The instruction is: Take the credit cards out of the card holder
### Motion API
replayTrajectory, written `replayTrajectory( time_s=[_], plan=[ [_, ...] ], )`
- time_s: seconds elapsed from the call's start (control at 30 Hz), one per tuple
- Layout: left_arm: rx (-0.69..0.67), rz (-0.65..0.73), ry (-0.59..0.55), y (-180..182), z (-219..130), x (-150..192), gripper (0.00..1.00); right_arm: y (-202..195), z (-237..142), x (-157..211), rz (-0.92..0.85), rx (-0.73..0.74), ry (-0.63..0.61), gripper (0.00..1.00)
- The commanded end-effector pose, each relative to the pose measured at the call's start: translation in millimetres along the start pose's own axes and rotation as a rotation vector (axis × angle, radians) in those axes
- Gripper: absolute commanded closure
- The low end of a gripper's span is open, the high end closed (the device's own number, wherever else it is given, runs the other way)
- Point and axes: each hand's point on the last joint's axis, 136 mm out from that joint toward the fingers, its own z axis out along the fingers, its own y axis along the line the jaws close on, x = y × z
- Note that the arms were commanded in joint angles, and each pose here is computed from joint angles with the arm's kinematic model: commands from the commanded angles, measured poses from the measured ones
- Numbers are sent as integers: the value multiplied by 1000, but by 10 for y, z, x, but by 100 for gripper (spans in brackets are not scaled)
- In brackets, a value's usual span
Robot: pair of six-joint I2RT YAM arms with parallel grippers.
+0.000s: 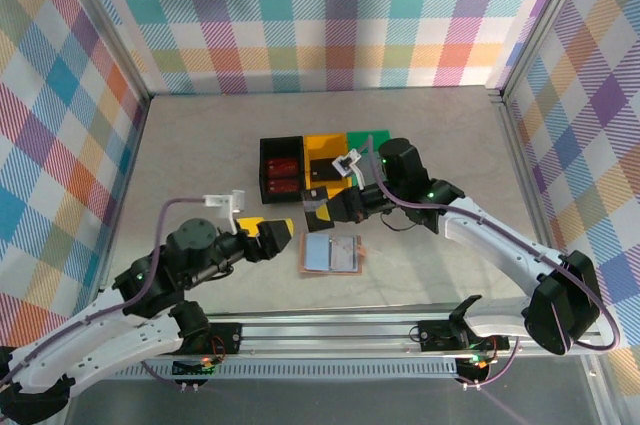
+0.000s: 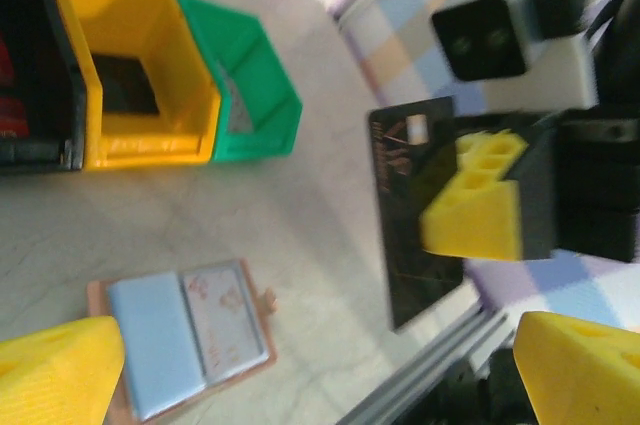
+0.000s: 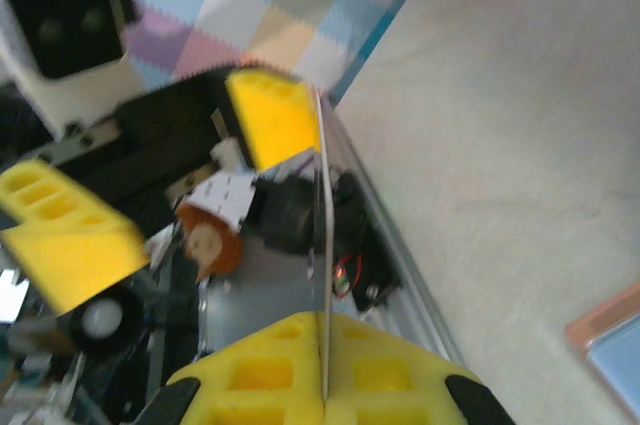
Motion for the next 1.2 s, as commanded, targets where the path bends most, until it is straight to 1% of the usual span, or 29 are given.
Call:
replayTrajectory(
  time_s=[0.0,0.07,0.1,0.23,0.27,0.33,0.37,0.4,0.57,0.67,0.73,0.9,1.0,1.07,1.13,1.17],
  plan=[
    [111,59,180,-163,35,165,0,118,-31,350,-24,-80,151,100],
    [140,32,190,-166,74,85,0,123,-33,433,-17,-99,179,100],
    [143,42,187,-188,85,57,0,127,-28,467,-14,-109,193,100],
    [265,36,248,-426,173,84,0,142,49,604,-12,-134,250,100],
    [299,16,273,-460,210,120,3,169,78,640,-19,-143,266,100],
    [382,-19,286,-564,265,105,8,188,120,689,-35,-144,286,100],
    [414,-29,301,-608,274,109,13,170,132,690,-37,-134,287,100],
    [428,-29,316,-633,278,118,17,153,138,700,-32,-132,290,100],
    [425,-6,369,-614,270,191,20,184,147,718,-40,-148,296,100],
    [435,-7,415,-596,288,281,25,224,141,731,-55,-155,297,100],
    [460,-9,442,-619,284,326,33,225,141,739,-55,-154,298,100],
    [479,2,492,-616,277,418,44,254,151,758,-55,-170,310,100],
    [485,18,517,-616,270,453,57,262,152,777,-58,-172,315,100],
    [497,27,529,-623,263,473,64,259,149,773,-61,-168,312,100],
    [500,13,568,-607,233,543,69,266,146,779,-62,-170,313,100],
    [501,15,574,-606,228,553,70,273,146,772,-64,-172,312,100]
  ],
)
